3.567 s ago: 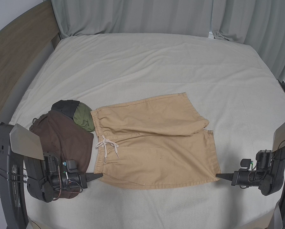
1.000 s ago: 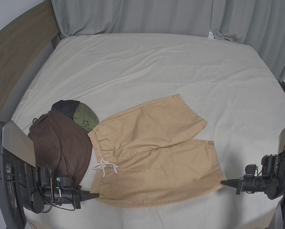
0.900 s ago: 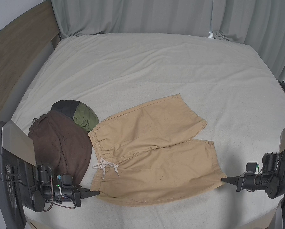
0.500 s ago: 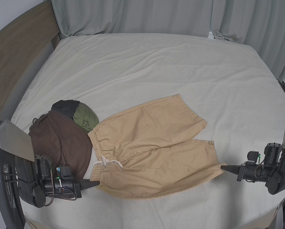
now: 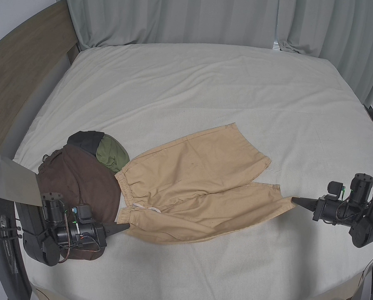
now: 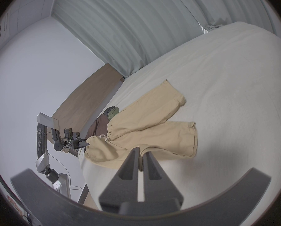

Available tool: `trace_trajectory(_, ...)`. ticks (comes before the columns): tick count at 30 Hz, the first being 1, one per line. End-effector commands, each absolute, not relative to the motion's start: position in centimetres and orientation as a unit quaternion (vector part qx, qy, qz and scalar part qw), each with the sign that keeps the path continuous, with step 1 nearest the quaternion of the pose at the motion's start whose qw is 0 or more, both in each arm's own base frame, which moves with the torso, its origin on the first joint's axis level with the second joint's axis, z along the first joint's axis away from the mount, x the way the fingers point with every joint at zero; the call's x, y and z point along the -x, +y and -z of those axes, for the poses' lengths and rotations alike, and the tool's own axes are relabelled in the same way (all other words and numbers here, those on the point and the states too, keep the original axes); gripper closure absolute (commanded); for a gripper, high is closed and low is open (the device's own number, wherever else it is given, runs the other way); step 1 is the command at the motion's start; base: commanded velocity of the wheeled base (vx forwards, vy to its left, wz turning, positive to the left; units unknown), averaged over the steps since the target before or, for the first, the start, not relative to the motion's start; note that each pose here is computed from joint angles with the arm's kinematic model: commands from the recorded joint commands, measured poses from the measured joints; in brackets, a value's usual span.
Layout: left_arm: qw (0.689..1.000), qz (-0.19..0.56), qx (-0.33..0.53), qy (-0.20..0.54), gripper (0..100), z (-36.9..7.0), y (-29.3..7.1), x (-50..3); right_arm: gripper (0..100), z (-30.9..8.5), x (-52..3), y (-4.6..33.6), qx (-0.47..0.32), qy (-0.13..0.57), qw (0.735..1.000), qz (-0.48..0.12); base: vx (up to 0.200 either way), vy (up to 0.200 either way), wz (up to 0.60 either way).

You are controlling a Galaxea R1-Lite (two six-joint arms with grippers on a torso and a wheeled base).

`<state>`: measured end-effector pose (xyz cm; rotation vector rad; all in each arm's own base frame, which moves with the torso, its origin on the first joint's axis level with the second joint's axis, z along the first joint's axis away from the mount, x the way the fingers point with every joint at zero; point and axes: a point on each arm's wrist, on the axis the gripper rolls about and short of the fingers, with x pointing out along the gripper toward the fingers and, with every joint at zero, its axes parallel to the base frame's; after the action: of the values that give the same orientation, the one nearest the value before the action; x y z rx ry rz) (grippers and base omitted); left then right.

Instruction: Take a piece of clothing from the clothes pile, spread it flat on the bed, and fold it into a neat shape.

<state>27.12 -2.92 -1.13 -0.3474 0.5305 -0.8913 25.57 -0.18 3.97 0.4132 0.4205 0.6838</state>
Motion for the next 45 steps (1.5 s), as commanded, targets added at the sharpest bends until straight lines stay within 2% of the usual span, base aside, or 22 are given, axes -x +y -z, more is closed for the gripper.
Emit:
trace_trajectory(1,0.858,0.423,0.166,0.238,100,0.1,-3.0,-27.4,100,-4.8,-26.0,0.1,-0.198,0.187,0.901,-0.338,0.000,0.000,0.00)
trace_trajectory(16,0.863,0.395,0.204,0.240,100,-1.3,-3.1,-27.4,100,-7.2,-28.1,0.7,-0.210,0.140,0.905,-0.342,0.000,0.000,0.00)
trace_trajectory(45,0.881,0.366,0.209,0.214,100,-2.7,-2.9,-28.1,100,-10.4,-31.1,0.6,-0.209,0.073,0.907,-0.357,0.000,0.000,0.00)
